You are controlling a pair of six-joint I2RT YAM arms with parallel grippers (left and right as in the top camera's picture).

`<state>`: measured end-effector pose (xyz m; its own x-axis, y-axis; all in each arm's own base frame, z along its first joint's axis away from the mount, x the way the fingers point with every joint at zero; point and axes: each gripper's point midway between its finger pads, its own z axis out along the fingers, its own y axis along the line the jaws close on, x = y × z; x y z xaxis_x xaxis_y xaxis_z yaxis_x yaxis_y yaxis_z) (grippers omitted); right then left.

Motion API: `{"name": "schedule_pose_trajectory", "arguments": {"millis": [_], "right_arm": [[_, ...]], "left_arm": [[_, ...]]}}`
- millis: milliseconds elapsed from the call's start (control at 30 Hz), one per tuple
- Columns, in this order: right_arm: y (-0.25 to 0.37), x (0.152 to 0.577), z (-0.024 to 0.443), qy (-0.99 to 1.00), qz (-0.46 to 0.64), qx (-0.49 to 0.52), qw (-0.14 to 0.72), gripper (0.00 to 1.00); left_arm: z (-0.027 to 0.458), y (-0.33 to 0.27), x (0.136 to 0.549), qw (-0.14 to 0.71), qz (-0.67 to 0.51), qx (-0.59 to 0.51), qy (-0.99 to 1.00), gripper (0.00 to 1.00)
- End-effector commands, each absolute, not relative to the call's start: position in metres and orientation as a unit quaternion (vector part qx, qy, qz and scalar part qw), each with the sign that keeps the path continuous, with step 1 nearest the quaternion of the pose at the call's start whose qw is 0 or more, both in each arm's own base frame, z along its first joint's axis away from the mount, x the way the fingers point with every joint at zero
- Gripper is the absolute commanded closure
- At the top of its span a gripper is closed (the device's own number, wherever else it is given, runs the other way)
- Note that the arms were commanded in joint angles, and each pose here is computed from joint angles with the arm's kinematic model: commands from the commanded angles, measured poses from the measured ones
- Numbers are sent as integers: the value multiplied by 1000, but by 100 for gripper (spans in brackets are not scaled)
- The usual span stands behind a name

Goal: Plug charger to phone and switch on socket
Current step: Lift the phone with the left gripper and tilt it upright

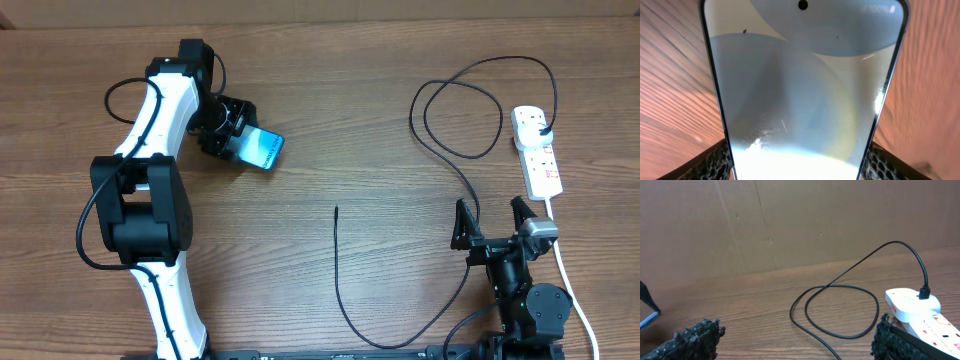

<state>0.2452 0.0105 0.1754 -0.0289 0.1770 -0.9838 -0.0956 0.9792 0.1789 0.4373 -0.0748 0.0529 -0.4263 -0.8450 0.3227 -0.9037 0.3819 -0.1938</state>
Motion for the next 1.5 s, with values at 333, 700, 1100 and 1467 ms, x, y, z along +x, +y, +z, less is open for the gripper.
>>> {"name": "schedule_pose_trajectory", "arguments": {"millis": [333, 700, 1100, 1467], "right_arm": [[11, 245, 173, 710, 96, 28, 697, 0], [11, 245, 173, 710, 96, 28, 697, 0], [11, 245, 173, 710, 96, 28, 697, 0], [11, 245, 173, 710, 96, 28, 697, 0]], "left_arm": [[152, -169, 436, 258, 481, 406, -733, 96], [187, -180, 432, 288, 562, 348, -693, 96], [203, -182, 431, 290, 601, 311, -676, 96], [203, -182, 431, 286, 603, 307, -678, 96]]}}
